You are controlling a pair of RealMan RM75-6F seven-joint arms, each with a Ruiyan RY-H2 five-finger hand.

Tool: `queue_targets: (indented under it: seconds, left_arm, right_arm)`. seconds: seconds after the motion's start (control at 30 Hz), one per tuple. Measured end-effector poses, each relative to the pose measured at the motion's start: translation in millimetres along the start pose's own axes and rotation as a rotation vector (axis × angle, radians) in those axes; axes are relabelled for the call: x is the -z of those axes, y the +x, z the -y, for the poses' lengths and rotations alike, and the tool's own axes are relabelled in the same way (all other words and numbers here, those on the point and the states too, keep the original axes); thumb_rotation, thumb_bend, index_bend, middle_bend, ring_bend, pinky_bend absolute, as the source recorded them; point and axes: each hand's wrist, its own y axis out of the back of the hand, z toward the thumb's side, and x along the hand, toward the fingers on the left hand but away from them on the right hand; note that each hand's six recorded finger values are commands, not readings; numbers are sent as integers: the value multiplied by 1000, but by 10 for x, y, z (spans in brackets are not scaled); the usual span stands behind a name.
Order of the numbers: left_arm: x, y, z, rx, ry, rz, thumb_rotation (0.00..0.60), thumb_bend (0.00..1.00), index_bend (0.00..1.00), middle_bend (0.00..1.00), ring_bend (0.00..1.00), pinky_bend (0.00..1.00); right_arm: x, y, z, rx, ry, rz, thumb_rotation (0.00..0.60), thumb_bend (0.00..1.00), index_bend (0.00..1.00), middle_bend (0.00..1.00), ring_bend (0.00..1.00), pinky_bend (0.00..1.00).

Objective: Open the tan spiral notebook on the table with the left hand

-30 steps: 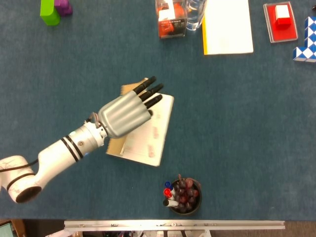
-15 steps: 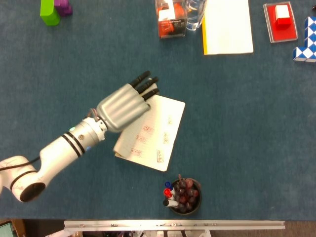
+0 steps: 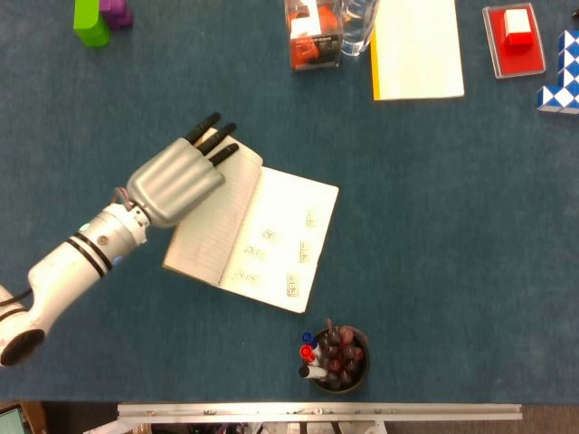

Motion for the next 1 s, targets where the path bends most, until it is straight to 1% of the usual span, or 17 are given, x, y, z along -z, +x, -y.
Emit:
queue_targets:
  seconds: [0.1, 0.2, 0.37, 0.7, 1.0]
  left_arm:
    - [83, -31, 36, 1, 9, -14, 589, 309, 611, 193, 36, 40]
    - [147, -61, 86, 7, 11, -23, 585, 309, 609, 192, 36, 40]
    - [248, -96, 177, 19, -2, -43, 588, 309, 607, 191, 36, 40]
    - [416, -124, 465, 67, -34, -89, 599, 309, 596, 191, 37, 40]
    - [490, -129, 694, 101, -71, -128, 600, 309, 581, 191, 36, 40]
  right_arm:
    - [-10, 2, 0, -1, 1, -3, 600, 277, 162, 248, 164, 214]
    - [-14, 6, -5, 0, 1, -3, 600, 277, 162, 248, 165, 214]
    - [-15, 11, -13, 1, 2, -3, 600, 277, 162, 248, 164, 214]
    - [-5, 15, -19, 3, 0, -3, 600, 277, 162, 248, 164, 214]
    - [21, 33, -35, 9, -2, 4, 600, 277, 162, 248, 165, 214]
